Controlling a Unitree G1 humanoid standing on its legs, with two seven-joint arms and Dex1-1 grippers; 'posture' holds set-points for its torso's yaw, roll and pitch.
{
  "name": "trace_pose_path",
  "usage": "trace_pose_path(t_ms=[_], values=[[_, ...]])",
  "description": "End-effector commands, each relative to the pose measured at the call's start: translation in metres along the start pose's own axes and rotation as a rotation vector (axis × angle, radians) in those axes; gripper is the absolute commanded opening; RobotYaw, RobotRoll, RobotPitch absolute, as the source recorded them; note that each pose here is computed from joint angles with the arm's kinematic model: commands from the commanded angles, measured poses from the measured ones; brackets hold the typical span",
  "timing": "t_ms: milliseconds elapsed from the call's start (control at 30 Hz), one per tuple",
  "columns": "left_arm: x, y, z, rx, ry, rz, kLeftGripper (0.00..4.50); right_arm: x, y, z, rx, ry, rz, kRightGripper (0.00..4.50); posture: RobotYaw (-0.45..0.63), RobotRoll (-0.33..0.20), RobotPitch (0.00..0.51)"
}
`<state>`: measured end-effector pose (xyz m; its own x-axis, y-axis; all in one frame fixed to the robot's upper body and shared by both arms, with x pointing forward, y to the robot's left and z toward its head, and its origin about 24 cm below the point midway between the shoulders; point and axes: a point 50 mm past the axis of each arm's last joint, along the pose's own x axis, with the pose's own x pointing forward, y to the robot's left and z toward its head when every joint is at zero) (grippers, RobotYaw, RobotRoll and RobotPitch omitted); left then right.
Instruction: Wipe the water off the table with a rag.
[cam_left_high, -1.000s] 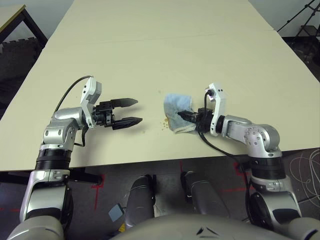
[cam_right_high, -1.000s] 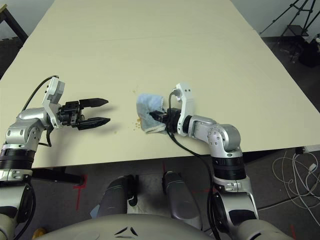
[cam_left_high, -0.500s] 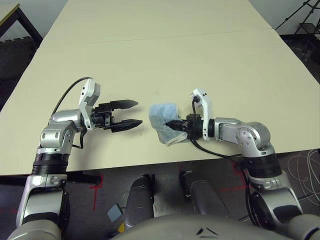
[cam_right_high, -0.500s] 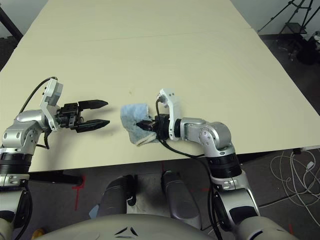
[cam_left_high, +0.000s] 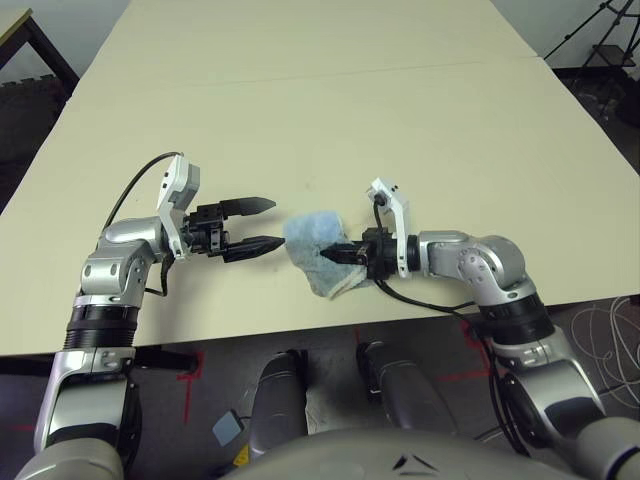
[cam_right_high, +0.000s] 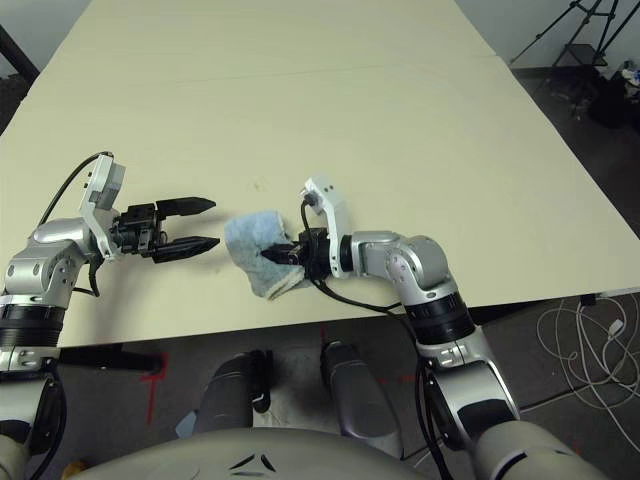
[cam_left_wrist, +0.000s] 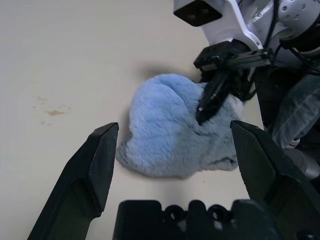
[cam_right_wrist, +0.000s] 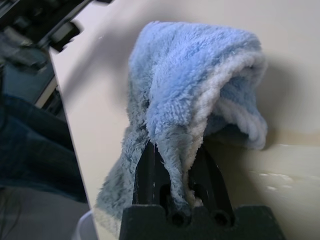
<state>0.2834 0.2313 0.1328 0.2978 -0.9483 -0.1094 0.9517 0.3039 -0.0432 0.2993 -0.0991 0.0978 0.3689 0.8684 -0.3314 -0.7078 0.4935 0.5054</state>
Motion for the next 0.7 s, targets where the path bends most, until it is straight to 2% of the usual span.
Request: trace_pose_path(t_ms=[33, 200, 433, 600, 700], values=[[0.001, 0.003, -0.001, -0.001, -0.003, 0.000, 4.50, -0.031, -0.039, -0.004, 0.057, 0.000, -0.218, 0.00, -0.15, 0.000, 0.188], [0.003, 0.006, -0.001, 0.002, -0.007, -0.002, 4.50, -0.055, -0.058, 0.013, 0.041, -0.062, -0.315, 0.00, -0.16, 0.000, 0.180], [0.003, 0.011, -0.002, 0.005, -0.010, 0.012, 4.50, -0.074, -0.069, 0.037, 0.021, -0.176, -0.396, 0.00, -0.16, 0.000, 0.177], [0.002, 0.015, -0.002, 0.012, -0.012, 0.030, 4.50, -0.093, -0.075, 0.065, -0.011, -0.329, -0.462, 0.00, -0.16, 0.000, 0.178], [0.001, 0.018, -0.001, 0.013, -0.022, 0.052, 4.50, -0.107, -0.072, 0.090, -0.073, -0.434, -0.472, 0.00, -0.17, 0.000, 0.181]])
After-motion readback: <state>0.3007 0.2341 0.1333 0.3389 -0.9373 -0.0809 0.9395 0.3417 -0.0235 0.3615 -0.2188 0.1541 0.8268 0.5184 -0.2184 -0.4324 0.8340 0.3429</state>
